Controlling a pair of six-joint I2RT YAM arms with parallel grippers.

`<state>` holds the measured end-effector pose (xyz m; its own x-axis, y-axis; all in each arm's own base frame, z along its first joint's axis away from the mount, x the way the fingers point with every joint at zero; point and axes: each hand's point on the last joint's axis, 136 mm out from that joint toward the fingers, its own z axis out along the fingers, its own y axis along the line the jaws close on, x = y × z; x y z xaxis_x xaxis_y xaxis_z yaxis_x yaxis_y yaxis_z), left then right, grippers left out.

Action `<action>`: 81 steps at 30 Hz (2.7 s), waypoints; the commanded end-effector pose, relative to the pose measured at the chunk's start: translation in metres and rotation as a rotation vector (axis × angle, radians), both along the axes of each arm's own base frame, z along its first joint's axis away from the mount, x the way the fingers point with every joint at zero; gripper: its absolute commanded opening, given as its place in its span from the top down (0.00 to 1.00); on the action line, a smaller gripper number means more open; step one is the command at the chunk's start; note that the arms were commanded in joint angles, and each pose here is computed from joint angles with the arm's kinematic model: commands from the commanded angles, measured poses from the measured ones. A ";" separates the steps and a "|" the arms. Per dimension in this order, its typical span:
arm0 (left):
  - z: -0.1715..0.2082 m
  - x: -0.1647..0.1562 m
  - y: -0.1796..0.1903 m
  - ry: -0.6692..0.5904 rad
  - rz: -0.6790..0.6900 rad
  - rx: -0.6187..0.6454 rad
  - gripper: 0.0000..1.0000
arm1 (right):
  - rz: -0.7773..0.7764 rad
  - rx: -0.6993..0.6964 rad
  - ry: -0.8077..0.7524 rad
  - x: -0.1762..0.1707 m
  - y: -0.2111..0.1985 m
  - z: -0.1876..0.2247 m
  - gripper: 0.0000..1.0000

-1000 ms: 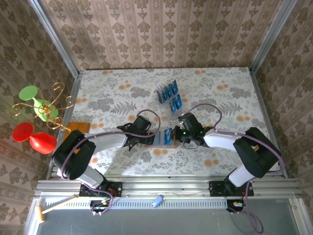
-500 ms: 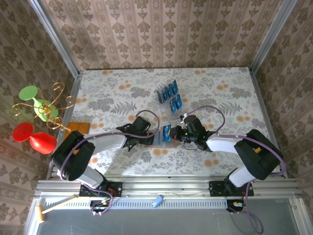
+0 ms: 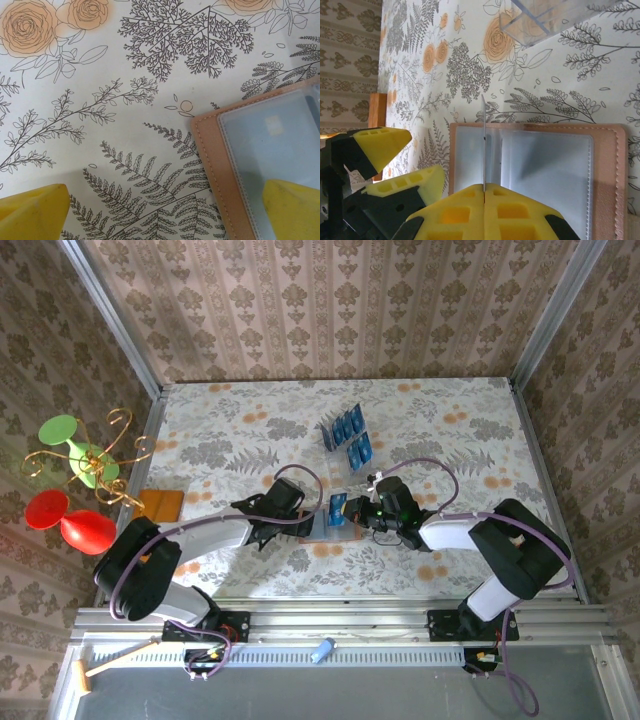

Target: Put the credit cards into the card holder

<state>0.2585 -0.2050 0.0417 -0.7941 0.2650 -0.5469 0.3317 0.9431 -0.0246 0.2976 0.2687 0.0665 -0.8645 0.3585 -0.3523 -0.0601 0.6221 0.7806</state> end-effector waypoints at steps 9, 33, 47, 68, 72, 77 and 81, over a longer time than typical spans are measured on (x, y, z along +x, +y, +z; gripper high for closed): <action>-0.014 -0.018 -0.001 0.029 -0.015 -0.002 0.00 | 0.008 0.025 -0.038 0.001 0.001 -0.006 1.00; -0.021 -0.022 0.007 0.036 0.002 0.040 0.00 | 0.036 0.048 -0.023 -0.005 0.004 -0.025 1.00; -0.021 -0.022 0.014 0.033 0.028 0.064 0.00 | 0.061 0.046 -0.019 -0.013 0.003 -0.033 1.00; -0.022 -0.023 0.013 0.034 0.027 0.059 0.00 | 0.087 0.083 0.012 -0.020 0.008 -0.042 1.00; -0.022 -0.023 0.013 0.034 0.026 0.059 0.00 | 0.087 0.082 0.016 -0.022 0.006 -0.043 1.00; -0.021 -0.022 0.013 0.032 0.026 0.059 0.00 | 0.090 0.073 0.026 -0.027 0.004 -0.046 1.00; -0.022 -0.023 0.013 0.033 0.026 0.059 0.00 | 0.091 0.069 0.032 -0.029 0.003 -0.048 1.00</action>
